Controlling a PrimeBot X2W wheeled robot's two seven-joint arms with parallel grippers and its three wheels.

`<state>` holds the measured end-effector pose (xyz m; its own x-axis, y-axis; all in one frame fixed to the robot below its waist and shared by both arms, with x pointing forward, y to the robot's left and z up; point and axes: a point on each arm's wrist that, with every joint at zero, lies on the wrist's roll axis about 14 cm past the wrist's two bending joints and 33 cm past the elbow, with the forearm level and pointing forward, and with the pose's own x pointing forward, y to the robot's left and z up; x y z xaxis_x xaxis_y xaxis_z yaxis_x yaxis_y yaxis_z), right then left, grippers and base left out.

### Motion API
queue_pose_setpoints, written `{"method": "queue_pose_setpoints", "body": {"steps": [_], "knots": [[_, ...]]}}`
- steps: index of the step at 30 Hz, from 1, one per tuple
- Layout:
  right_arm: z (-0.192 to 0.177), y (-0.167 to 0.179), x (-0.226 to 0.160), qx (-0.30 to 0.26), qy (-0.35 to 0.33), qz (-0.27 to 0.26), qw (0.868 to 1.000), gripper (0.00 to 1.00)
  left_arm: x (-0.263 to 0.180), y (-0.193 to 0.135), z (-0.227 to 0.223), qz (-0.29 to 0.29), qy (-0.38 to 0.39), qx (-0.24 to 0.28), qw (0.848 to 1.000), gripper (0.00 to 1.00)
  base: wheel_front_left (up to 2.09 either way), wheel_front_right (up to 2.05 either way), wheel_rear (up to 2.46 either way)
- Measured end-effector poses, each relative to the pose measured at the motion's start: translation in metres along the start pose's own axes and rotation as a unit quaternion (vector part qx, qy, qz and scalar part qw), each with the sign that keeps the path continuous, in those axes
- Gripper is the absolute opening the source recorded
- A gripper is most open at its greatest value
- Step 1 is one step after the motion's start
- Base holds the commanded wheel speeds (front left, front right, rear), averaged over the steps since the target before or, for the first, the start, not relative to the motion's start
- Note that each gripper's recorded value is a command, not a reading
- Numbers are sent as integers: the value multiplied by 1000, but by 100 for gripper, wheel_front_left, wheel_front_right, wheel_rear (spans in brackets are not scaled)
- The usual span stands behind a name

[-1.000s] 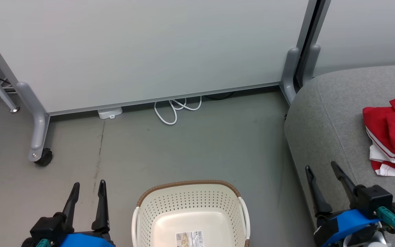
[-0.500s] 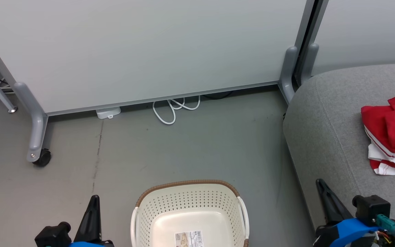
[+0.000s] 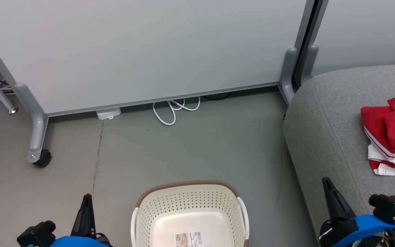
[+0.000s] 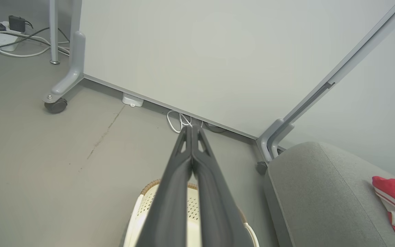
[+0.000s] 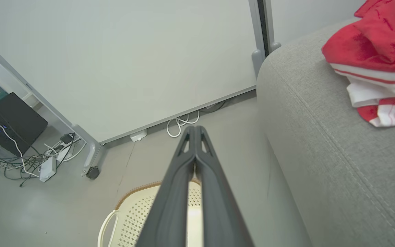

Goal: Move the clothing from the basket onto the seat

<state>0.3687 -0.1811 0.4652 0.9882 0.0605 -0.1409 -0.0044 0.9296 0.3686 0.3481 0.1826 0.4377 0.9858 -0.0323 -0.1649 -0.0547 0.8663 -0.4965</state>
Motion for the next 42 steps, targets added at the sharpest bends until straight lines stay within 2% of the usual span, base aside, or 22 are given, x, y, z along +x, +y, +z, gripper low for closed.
{"method": "queue_pose_setpoints", "body": {"steps": [9, 20, 42], "knots": [[2, -3, 0, 77, -4, -7, 997, 0, 5, 1, 7, 8, -6, -67, 998, 0, 0, 0, 0], [8, -4, 3, 160, -11, -9, 987, 0, 9, 0, 16, 11, -14, -140, 990, 0, 0, 0, 0], [19, -6, 7, 299, -29, -5, 954, 0, 17, -4, 32, 3, -28, -262, 965, 0, 0, 0, 0]]}}
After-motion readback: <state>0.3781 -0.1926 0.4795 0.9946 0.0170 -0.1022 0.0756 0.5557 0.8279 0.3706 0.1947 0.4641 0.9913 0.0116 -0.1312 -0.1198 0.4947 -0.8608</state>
